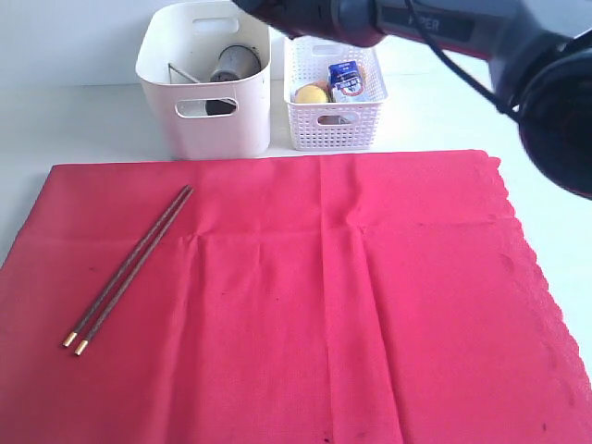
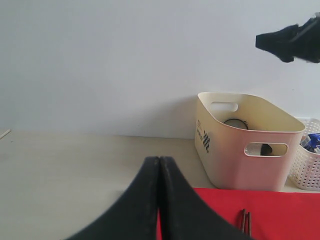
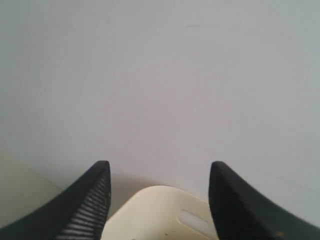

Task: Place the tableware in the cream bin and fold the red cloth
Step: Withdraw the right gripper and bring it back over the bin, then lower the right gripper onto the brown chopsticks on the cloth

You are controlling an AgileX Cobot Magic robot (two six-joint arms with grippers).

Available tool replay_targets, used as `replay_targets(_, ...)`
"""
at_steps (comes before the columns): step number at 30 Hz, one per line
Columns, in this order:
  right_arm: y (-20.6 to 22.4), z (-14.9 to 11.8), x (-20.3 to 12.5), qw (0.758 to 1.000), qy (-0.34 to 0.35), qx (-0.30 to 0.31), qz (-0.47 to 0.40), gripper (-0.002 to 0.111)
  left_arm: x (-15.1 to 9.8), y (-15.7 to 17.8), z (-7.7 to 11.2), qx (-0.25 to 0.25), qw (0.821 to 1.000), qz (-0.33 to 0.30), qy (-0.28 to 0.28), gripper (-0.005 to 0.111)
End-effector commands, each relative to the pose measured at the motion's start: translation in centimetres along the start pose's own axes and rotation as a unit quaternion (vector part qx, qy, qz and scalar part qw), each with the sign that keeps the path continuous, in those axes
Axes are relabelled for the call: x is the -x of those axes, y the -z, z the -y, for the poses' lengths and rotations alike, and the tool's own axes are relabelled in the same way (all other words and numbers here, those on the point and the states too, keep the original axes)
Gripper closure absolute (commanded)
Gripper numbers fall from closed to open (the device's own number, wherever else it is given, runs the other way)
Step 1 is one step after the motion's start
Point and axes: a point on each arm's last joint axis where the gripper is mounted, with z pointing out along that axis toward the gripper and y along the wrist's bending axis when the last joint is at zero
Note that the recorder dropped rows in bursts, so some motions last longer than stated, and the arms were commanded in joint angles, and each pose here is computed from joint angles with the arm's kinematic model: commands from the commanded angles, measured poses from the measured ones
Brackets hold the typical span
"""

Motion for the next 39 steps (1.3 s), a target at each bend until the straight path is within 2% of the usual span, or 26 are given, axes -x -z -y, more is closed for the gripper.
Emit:
replay_targets(1,2.0,-0.5,3.4,0.997,-0.009,0.068,-0.026,0.052,0.1,0.0,0.0,0.001,1.0,0.002,0.001,0.106)
replay_targets(8,5.1,-1.6,6.5,0.981,0.019,0.175,-0.083,0.052,0.1,0.0,0.0,0.001,1.0,0.002,0.001,0.106)
replay_targets(13,7.3,-2.4,7.0,0.948,0.107,0.267,-0.136,0.052,0.1,0.0,0.0,0.001,1.0,0.002,0.001,0.106)
replay_targets(20,9.2,-4.5,4.9,0.872,0.193,0.399,-0.209,0.052,0.1,0.0,0.0,0.001,1.0,0.002,0.001,0.106)
replay_targets(26,9.6,-7.8,0.6,0.774,0.286,0.506,-0.251,0.052,0.1,0.0,0.0,0.001,1.0,0.002,0.001,0.106)
replay_targets(29,9.1,-9.6,-1.8,0.746,0.321,0.519,-0.266,0.052,0.1,0.0,0.0,0.001,1.0,0.002,0.001,0.106)
replay_targets(32,8.2,-11.0,-4.4,0.73,0.358,0.51,-0.281,0.051,0.1,0.0,0.0,0.001,1.0,0.002,0.001,0.106)
replay_targets(39,6.4,-12.9,-8.8,0.732,0.372,0.499,-0.278,0.051,0.1,0.0,0.0,0.001,1.0,0.002,0.001,0.106)
